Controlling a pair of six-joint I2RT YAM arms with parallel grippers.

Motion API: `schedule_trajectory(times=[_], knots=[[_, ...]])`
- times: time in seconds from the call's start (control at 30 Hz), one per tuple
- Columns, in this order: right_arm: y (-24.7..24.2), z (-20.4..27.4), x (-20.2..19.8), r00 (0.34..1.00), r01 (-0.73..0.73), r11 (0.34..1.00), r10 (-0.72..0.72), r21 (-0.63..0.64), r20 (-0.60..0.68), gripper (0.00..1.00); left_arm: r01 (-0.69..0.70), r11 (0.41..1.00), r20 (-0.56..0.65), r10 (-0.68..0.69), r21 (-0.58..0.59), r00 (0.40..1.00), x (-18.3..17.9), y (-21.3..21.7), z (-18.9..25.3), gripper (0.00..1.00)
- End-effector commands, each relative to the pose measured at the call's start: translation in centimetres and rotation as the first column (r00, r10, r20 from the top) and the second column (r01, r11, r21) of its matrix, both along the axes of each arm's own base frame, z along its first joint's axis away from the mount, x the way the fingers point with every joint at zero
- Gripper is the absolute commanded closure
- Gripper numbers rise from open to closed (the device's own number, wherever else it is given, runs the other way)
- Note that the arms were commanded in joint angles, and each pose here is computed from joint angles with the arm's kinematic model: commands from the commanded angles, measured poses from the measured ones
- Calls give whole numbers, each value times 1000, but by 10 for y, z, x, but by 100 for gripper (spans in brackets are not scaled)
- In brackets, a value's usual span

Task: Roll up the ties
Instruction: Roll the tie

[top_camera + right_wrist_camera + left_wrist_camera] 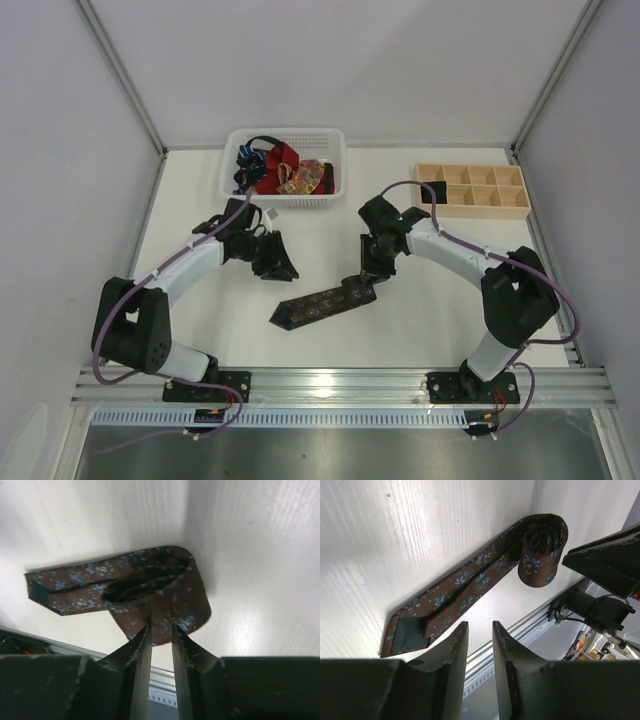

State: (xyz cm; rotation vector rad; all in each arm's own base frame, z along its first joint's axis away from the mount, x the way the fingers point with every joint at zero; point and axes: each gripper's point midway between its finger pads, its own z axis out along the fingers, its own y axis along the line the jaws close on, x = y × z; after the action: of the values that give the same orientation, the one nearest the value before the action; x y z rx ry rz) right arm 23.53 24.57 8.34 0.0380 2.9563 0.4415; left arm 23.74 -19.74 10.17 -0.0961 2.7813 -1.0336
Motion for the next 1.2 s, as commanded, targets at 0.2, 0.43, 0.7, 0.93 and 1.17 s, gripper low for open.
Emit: schedule_trajectory(times=[0.2,0.43,0.7,0.93,1.17], knots=[[29,-5,2,992,-123,978,115,166,55,72,2,999,20,-1,-35,1000,17,-27,22,66],[23,-40,-18,987,-153,978,157,142,-23,72,66,996,18,-65,-61,998,27,-60,29,67],[39,-27,-3,988,-153,967,152,202,18,70,136,988,-14,-137,-67,990,29,-94,21,68],[20,30,7,986,-138,959,109,248,129,47,193,977,-25,-196,-88,980,19,-115,25,68],[-20,27,18,990,-113,932,77,344,116,24,236,962,-69,-247,-139,966,-5,-139,22,68]])
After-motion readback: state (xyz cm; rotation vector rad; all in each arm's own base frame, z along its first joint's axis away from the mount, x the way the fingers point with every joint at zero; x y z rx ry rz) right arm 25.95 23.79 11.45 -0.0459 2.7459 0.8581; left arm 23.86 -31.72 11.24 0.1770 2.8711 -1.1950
